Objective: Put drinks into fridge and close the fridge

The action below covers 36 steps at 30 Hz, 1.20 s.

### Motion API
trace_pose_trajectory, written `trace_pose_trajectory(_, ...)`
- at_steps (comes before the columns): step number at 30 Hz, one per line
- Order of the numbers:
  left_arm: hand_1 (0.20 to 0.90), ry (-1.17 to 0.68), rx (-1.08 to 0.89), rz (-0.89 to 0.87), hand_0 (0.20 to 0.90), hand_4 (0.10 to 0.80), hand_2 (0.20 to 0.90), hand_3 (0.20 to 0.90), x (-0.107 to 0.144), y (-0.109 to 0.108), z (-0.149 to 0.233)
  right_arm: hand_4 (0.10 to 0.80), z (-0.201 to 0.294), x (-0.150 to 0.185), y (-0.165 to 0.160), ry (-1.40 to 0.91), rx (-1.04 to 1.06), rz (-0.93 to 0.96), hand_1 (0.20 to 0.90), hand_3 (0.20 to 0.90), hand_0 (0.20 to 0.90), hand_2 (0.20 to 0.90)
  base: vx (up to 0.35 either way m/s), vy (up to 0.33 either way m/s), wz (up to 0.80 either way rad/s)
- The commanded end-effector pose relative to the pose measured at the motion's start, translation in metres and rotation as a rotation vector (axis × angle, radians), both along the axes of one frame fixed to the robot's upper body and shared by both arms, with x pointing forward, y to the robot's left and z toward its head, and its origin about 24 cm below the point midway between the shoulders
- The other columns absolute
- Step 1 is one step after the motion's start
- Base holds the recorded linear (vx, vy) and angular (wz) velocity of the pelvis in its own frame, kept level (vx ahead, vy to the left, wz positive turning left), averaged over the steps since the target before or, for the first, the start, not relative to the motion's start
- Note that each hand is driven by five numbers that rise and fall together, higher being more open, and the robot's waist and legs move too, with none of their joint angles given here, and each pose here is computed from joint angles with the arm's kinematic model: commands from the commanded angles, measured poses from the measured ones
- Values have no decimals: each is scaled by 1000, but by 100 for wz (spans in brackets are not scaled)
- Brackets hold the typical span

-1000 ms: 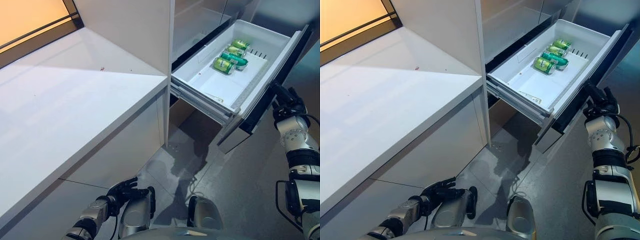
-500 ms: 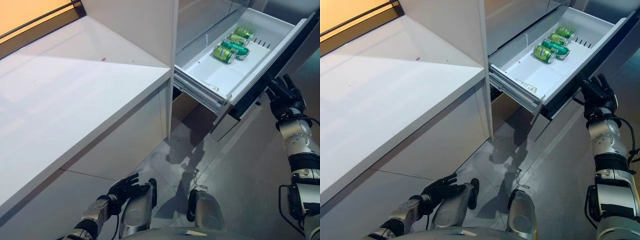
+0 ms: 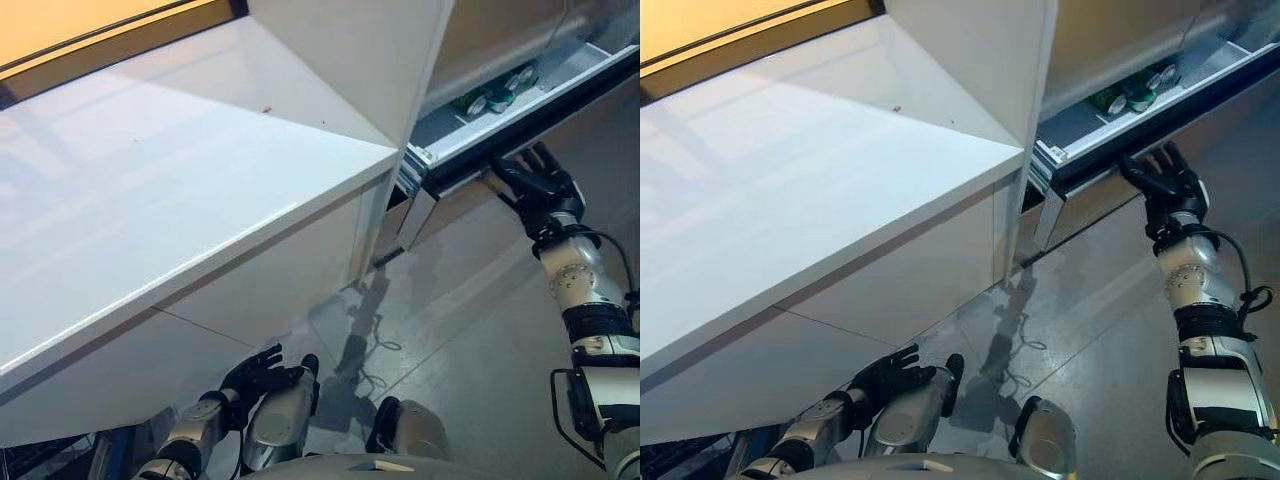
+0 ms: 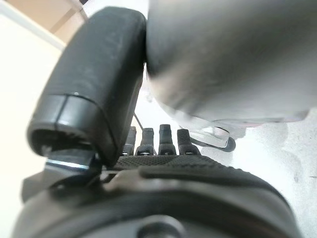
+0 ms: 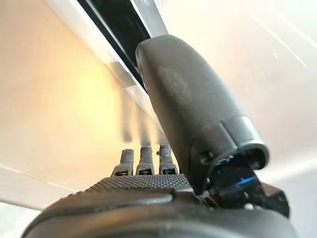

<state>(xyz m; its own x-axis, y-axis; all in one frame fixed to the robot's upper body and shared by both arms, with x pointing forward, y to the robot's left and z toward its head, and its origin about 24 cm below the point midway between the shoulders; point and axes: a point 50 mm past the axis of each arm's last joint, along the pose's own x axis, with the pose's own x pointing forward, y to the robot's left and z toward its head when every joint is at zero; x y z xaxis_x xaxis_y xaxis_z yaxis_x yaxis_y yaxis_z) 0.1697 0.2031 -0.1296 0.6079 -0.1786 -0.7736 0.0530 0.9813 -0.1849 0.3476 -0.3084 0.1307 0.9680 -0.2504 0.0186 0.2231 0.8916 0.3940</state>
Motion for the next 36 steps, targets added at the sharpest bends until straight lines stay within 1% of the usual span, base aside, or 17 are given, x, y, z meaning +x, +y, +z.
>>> trace_pose_trajectory(1,900,238,145,-63,900,800,900,900,-79,40,-18,800,76,19,46,-304,-114,201,900,900,900,900,27,4,8)
trace_pose_trajectory(11,900,219,158,-114,900,800,900,900,-73,39,-17,800,74,15,46,-304,-109,174,900,900,900,900,-35,-43,0)
trace_pose_trajectory(14,900,218,169,-112,900,800,900,900,-68,42,-15,800,63,12,51,-274,-81,208,900,900,900,900,-123,-97,-38)
trace_pose_trajectory(20,900,205,160,-92,900,800,900,900,-58,39,-14,800,28,4,57,-198,16,259,900,900,900,900,-78,-85,-41)
trace_pose_trajectory(25,900,182,104,-43,900,800,900,900,-50,30,-14,800,-36,-13,67,-17,58,268,900,900,900,900,-96,-94,-38)
trace_pose_trajectory(27,900,178,75,-16,900,800,900,900,-51,24,-15,800,-85,-32,68,172,-13,285,900,900,900,900,-102,-88,-38)
trace_pose_trajectory(28,900,177,72,-12,900,800,900,900,-51,23,-15,800,-95,-38,68,214,-24,291,900,900,900,900,-72,-60,-15)
trace_pose_trajectory(29,900,180,65,3,900,800,900,900,-53,23,-16,800,-122,-54,64,317,-40,307,900,900,900,900,-58,-50,-13)
trace_pose_trajectory(32,900,176,42,27,900,800,900,900,-52,21,-16,800,-168,-84,59,513,-106,340,900,900,900,900,-63,-50,-21)
trace_pose_trajectory(33,900,173,35,42,900,800,900,900,-51,20,-17,800,-183,-96,58,574,-101,335,900,900,900,900,-40,-29,-21)
trace_pose_trajectory(34,900,173,33,46,900,800,900,900,-51,20,-17,800,-186,-99,58,589,-92,329,900,900,900,900,-35,-30,-24)
trace_pose_trajectory(36,900,179,27,76,900,800,900,900,-49,20,-17,800,-212,-123,58,702,-22,266,900,900,900,900,-32,-28,-13)
